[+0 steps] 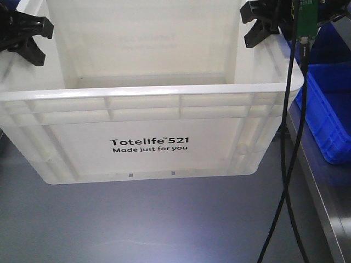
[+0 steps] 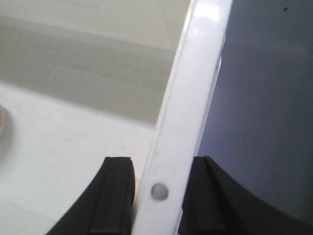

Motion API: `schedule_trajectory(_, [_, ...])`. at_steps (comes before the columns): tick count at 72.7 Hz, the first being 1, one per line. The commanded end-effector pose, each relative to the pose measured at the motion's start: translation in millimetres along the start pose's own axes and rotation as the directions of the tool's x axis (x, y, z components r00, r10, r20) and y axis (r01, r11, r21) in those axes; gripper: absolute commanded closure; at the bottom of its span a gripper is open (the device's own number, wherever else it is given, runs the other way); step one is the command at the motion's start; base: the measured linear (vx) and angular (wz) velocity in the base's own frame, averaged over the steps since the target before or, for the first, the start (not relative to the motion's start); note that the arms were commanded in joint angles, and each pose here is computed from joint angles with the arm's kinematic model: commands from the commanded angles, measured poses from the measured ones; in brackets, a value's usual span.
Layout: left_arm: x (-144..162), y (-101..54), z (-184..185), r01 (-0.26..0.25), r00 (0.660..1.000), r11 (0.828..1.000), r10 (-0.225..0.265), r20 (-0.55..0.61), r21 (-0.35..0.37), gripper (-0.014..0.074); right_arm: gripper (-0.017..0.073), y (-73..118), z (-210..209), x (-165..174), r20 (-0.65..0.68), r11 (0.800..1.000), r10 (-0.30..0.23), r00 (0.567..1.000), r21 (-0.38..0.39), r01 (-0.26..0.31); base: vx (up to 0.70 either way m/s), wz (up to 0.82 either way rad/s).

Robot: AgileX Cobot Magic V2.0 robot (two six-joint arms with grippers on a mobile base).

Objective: Place moving items into box and shelve

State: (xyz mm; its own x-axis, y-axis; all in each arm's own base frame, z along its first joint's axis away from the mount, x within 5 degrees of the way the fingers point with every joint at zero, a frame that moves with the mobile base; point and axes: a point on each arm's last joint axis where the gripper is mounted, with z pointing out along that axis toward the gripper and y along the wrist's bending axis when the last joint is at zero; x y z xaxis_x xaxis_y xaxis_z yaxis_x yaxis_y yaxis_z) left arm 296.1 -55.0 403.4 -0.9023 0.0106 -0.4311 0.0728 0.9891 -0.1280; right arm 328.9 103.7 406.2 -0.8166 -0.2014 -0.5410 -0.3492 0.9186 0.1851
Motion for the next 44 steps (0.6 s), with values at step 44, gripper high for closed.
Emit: schedule_trajectory(44, [-1.5,-20.7,-31.7,-0.016,0.99,0.985,-0.009,0.143,0.171,0.0597,0.0564,26.5,-37.5,-9.8,0.194,0.987,0.001,0.981,-0.155,0.03,0.4,-0.11])
